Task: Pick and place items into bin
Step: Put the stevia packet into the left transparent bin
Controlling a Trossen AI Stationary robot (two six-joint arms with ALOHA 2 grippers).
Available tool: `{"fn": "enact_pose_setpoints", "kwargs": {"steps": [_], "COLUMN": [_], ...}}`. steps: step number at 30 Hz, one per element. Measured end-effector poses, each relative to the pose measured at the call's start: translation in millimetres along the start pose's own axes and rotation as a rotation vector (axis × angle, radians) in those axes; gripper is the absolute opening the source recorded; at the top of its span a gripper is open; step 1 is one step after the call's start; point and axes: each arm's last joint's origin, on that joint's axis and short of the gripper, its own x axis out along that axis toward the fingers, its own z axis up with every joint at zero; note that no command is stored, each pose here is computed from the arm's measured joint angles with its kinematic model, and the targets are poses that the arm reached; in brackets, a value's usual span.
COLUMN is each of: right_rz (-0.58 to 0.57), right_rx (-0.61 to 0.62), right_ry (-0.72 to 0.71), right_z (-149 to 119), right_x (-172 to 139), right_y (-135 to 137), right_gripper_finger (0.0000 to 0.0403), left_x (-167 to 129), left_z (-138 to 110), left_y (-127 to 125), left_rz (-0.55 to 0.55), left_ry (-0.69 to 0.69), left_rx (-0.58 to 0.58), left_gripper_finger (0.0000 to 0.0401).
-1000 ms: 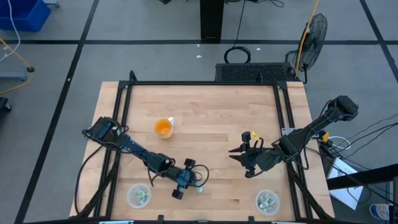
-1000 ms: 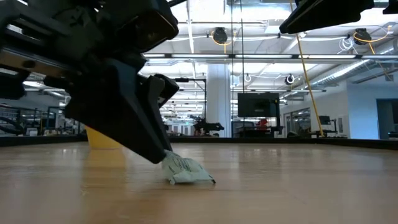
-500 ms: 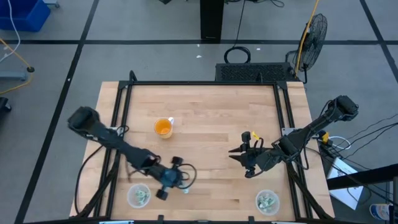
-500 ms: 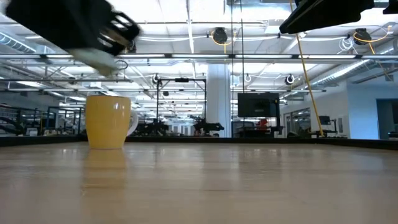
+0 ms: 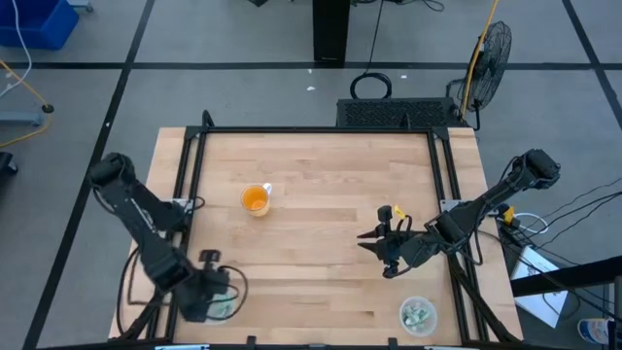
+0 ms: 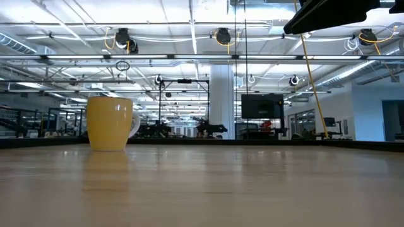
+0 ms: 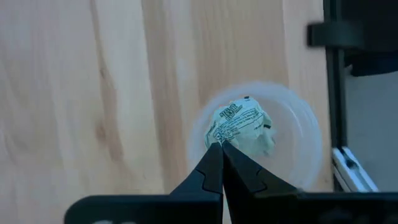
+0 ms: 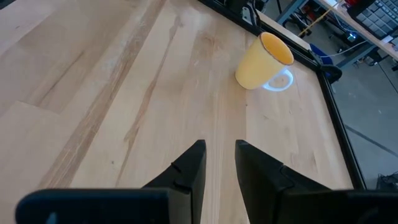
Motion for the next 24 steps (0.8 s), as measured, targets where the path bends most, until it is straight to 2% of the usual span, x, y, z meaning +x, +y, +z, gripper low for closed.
{"fn": "enact_pose_setpoints", "kwargs": {"steps": [8, 13, 24], "right_rz": [0.0, 0.0, 0.0], "right_rx": [-0.001, -0.002, -0.003], "right_ry": [0.0, 0.0, 0.0], "right_z": [0.0, 0.0, 0.0], "right_x": [0.0, 0.0, 0.0], "right_y": [0.0, 0.0, 0.0], "right_gripper_finger": [0.0082, 0.0082, 0.0082], "left_x": [-4.1, -3.8, 18.1], "left_z": [-27.5, -31.2, -32.0], "left_y": [-19.5, -23.5, -29.7], "left_rz": [-0.008, 0.031, 0.086], "left_ry": [0.031, -0.053, 0.0], "left_rx": [-0.156, -0.173, -0.363], "left_gripper_finger": [0.0002, 0.0002, 0.0034]}}
